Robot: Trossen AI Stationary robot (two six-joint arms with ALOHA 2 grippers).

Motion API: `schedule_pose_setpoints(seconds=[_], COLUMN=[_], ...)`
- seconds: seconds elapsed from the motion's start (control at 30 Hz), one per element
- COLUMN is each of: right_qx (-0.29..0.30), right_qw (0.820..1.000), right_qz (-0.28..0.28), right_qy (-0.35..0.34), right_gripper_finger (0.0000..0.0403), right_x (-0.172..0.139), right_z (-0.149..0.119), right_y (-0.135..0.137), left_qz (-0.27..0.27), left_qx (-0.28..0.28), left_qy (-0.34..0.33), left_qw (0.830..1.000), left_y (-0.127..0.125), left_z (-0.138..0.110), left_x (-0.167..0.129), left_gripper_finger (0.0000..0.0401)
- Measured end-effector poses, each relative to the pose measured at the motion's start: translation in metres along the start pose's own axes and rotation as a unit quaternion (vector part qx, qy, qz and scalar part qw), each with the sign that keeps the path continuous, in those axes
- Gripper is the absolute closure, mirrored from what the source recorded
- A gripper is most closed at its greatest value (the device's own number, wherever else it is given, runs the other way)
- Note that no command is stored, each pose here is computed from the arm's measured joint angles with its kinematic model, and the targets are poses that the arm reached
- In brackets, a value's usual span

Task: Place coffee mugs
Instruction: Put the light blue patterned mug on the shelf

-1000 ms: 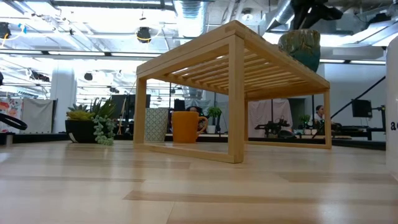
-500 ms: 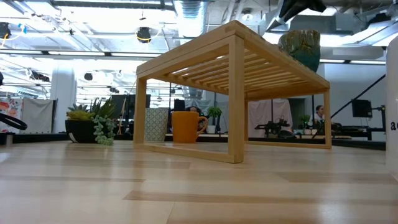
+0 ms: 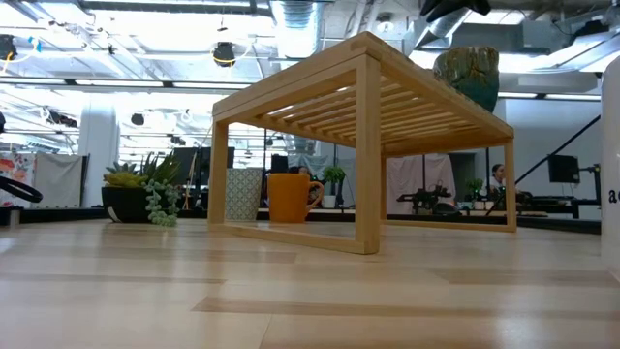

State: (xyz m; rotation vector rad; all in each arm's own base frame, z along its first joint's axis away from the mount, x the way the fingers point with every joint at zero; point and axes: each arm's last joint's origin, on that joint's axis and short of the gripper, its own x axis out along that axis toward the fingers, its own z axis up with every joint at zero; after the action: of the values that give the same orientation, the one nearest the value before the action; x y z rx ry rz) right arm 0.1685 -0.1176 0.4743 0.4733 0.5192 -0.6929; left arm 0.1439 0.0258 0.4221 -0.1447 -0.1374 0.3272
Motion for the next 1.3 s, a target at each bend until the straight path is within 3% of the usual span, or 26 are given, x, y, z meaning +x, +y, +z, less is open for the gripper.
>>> schedule_pose_setpoints(seconds=[0.8, 0.93, 1.07, 1.13, 1.2, 1.3], right_qx=[-0.033, -0.034, -0.034, -0.034, -0.034, -0.034], right_qw=[0.999, 0.999, 0.998, 0.998, 0.998, 0.998], right_qz=[0.018, 0.018, 0.020, 0.021, 0.022, 0.021], right_qy=[-0.024, -0.032, -0.041, -0.045, -0.049, -0.049], right_gripper_finger=[0.0283, 0.0283, 0.0283, 0.0283, 0.0283, 0.0283], right_x=[-0.006, -0.014, -0.021, -0.025, -0.028, -0.029], right_z=[0.003, 0.001, 0.000, -0.001, -0.002, -0.002], right_y=[0.001, 0.000, 0.000, -0.001, -0.001, -0.001], left_qz=[0.000, 0.027, 0.089, 0.137, 0.169, 0.174], left_qx=[-0.025, -0.050, -0.034, -0.013, 0.006, 0.018], left_qy=[0.000, 0.006, 0.049, 0.104, 0.177, 0.310], left_qw=[1.000, 0.998, 0.994, 0.985, 0.969, 0.935], left_y=[0.000, 0.001, 0.010, 0.022, 0.037, 0.065], left_z=[0.000, 0.008, 0.025, 0.029, 0.028, 0.008], left_x=[0.000, 0.005, 0.021, 0.035, 0.051, 0.075], left_gripper_finger=[0.0243, 0.0243, 0.0243, 0.0243, 0.0244, 0.0244])
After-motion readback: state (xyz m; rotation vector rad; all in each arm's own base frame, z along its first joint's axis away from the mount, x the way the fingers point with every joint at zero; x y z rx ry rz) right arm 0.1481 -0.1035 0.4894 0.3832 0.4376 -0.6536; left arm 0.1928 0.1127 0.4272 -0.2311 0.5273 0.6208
